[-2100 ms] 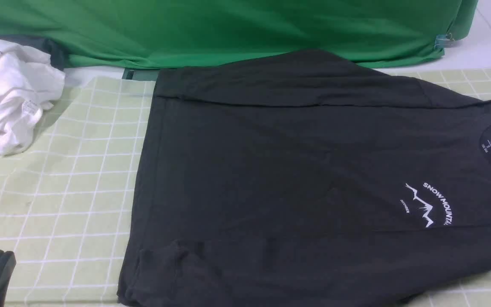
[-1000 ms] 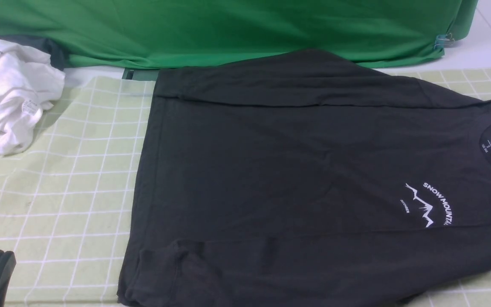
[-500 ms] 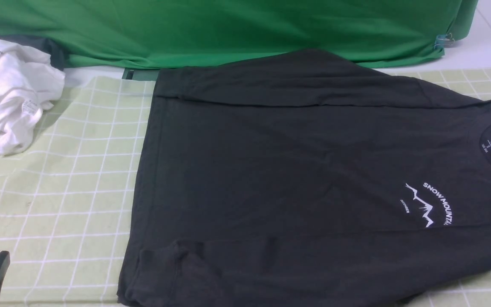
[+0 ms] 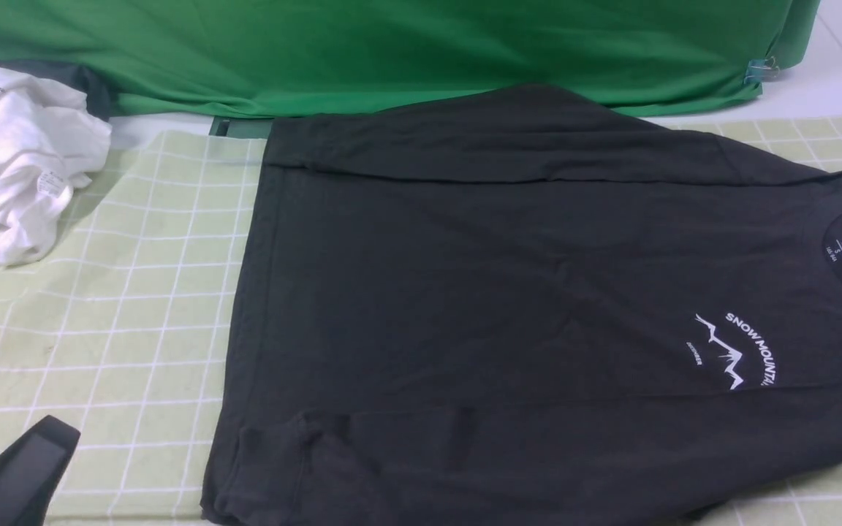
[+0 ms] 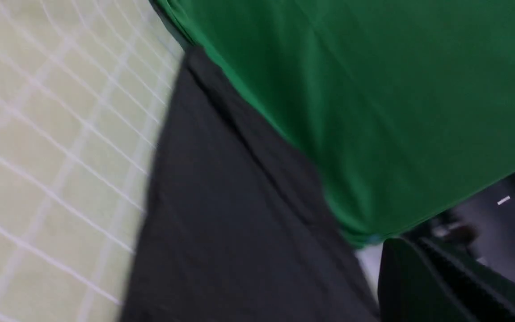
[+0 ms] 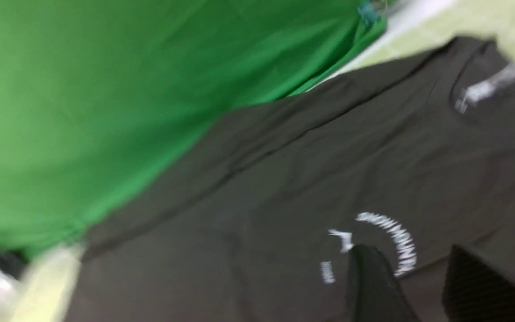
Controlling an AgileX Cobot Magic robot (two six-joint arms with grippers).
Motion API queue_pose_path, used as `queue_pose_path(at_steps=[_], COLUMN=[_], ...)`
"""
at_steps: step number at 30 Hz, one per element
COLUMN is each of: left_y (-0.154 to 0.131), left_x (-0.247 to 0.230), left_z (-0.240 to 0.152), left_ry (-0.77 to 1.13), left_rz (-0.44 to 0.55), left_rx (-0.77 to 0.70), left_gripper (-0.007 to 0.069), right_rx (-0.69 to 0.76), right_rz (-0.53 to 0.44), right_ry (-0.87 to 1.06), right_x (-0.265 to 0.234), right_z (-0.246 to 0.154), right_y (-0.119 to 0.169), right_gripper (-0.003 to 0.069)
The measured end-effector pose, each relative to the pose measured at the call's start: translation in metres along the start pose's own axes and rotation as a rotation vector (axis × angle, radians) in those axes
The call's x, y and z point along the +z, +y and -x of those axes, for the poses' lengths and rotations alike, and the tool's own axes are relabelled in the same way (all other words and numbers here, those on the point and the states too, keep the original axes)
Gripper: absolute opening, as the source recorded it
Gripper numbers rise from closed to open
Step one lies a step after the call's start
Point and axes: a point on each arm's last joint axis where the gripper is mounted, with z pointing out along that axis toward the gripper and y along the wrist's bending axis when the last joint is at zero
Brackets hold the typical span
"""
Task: Fold a long-sleeved shirt over a green coffee tablecloth.
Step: 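Grasp the left edge of the dark T-shirt lying flat on the table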
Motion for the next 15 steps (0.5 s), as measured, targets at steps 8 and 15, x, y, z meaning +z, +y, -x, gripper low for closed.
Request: queue_pose_path(at_steps=[8,15], left_y=[0.0001,-0.0007], left_x=[0.0000,-0.0001], left_z=[0.0005,0.0034], left_ry=[-0.005,-0.037], left_rz=[0.001,-0.008], left_rx=[-0.008,-0.047], left_gripper=[0.0015,0.0015], right_rx=[0.059,0.046], right_rz=[0.004,0.047], right_ry=[-0.003,-0.106], right_x=[0.0000,-0.0006], right_z=[0.0003,0.0098], right_y=[0.0003,0.0039], right_gripper=[0.0232,0.0027])
